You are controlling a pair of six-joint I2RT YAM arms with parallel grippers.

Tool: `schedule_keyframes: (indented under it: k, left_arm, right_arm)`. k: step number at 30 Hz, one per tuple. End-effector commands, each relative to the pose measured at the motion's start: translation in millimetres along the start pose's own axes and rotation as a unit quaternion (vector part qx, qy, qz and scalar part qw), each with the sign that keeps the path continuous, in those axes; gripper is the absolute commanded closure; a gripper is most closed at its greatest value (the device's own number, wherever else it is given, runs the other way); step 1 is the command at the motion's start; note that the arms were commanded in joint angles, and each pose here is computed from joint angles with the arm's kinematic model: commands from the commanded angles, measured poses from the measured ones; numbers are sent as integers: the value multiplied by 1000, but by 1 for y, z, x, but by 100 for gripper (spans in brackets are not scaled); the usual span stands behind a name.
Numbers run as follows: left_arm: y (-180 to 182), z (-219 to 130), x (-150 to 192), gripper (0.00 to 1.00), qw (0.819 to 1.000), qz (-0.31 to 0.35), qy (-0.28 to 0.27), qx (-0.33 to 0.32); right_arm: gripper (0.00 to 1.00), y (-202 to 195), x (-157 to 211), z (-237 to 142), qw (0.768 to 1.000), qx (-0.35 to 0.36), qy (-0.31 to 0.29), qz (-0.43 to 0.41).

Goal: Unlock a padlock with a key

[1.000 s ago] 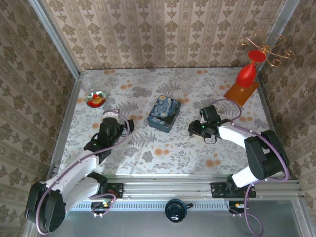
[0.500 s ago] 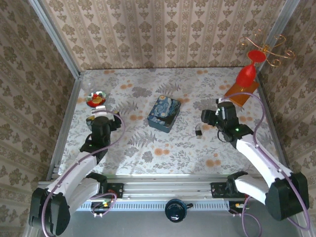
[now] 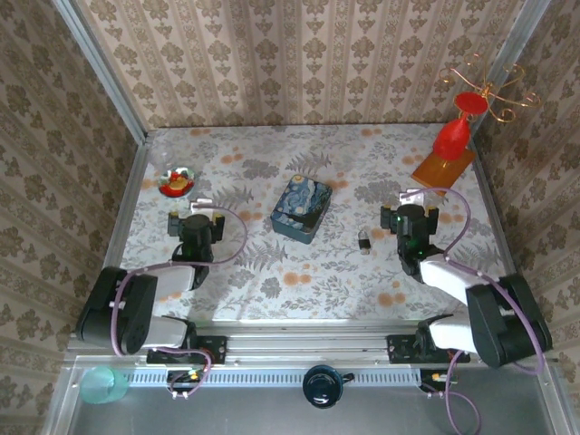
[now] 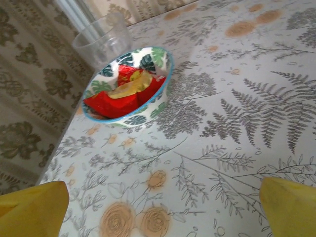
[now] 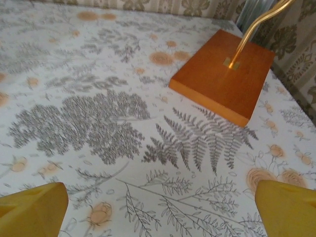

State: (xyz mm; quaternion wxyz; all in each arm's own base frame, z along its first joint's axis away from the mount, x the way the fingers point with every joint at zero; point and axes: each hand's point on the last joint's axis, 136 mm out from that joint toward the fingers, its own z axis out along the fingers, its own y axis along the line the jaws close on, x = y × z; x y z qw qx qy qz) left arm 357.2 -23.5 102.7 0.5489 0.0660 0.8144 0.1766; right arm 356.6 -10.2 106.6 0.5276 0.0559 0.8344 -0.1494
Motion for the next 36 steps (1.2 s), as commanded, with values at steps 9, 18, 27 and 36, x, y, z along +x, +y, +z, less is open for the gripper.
schedule_keyframes:
  k: [9,18,27,36]
  left_arm:
    - [28,38,-1,0,991,-114,-54,40]
    - [36,44,1,0,991,-123,-36,25]
    - [34,45,0,0,992,-119,-32,27]
    - [33,45,0,0,992,-119,-32,27]
  right_arm:
    - [0,10,-13,31,993,-92,-60,54]
    - [0,13,-11,39,992,-104,-42,52]
    - [0,14,-11,39,992,-106,-42,53]
    - [0,13,-11,40,991,-114,-40,56]
